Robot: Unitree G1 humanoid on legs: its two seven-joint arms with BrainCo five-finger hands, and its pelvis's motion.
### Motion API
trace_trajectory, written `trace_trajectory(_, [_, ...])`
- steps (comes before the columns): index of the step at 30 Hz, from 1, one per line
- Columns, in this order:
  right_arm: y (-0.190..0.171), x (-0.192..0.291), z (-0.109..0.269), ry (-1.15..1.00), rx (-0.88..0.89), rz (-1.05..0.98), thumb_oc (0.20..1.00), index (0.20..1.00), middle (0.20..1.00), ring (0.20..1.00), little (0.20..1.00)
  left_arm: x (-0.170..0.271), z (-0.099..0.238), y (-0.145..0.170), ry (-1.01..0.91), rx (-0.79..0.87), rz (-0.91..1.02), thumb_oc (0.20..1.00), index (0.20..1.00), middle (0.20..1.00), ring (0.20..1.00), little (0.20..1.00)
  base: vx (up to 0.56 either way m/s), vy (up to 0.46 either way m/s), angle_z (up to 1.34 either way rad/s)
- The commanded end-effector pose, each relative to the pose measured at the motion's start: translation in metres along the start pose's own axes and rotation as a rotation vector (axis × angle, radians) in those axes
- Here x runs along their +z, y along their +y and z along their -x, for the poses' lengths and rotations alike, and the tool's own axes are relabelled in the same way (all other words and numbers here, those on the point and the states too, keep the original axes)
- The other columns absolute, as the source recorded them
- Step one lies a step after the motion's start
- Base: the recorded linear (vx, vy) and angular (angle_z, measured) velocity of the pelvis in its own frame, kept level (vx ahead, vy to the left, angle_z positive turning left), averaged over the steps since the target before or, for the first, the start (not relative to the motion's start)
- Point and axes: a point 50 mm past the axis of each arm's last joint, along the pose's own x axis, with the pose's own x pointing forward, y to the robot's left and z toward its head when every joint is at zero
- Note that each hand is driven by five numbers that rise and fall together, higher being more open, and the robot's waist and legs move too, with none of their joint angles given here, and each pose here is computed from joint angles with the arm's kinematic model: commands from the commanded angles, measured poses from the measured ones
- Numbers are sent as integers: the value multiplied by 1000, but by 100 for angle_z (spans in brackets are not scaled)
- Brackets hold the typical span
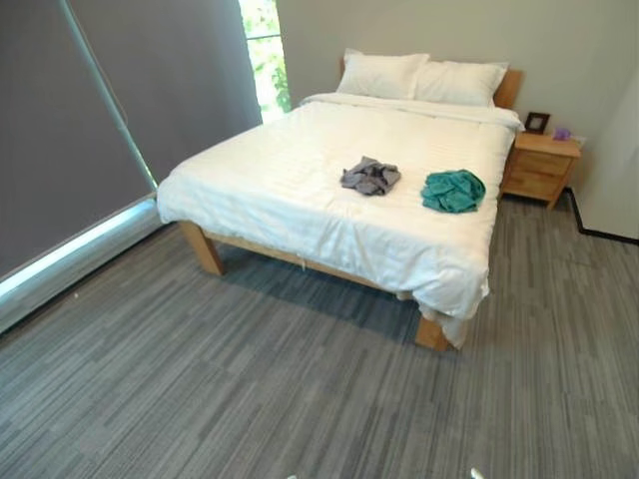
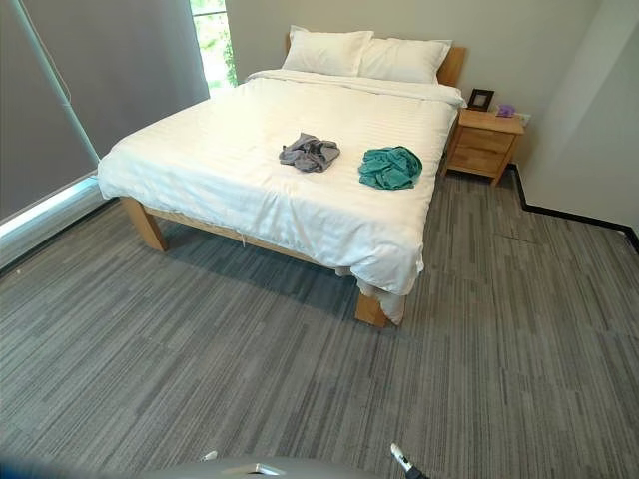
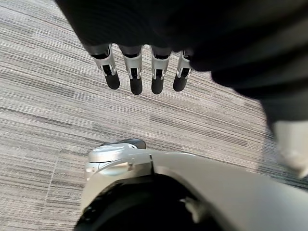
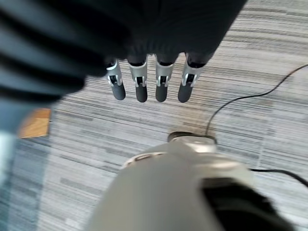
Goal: Pick up bed clothes into laundry basket.
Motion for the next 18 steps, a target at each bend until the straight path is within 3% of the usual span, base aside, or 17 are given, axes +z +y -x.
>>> trace_trajectory(1, [-13,3,2,24,-37,-45,1000,1000,1000,1000,1000,29,-3,-9,-60,-25,-25,1000,1000,1000,1000,1000,0,0,0])
trace_trajectory(7, [-23,6,4,5,-79,-158,1000,1000,1000,1000,1000,28,-3,-6,-58,-10,13,1000,1000,1000,1000,1000,15,5,-6])
trace_trajectory(10, [-16,27,2,-78,-7,-251,1000,1000,1000,1000,1000,38,-3,1,-73,31,67,1000,1000,1000,1000,1000,0,0,0])
trace_trajectory(13, [-20,54,4,-111,-11,-173,1000,1000,1000,1000,1000,61,-2,8,-127,2,164,1000,1000,1000,1000,1000,23,-6,-6])
trace_trajectory(15, [-8,97,7,-261,33,-92,1000,1000,1000,1000,1000,91,1,14,-231,12,166,1000,1000,1000,1000,1000,1,-5,-2])
trace_trajectory(17, [10,175,48,-680,131,-11,1000,1000,1000,1000,1000,175,40,21,-669,3,36,1000,1000,1000,1000,1000,-50,-3,-2])
trace_trajectory(18, [10,173,48,-677,130,-12,1000,1000,1000,1000,1000,174,40,21,-666,3,35,1000,1000,1000,1000,1000,-32,13,-3])
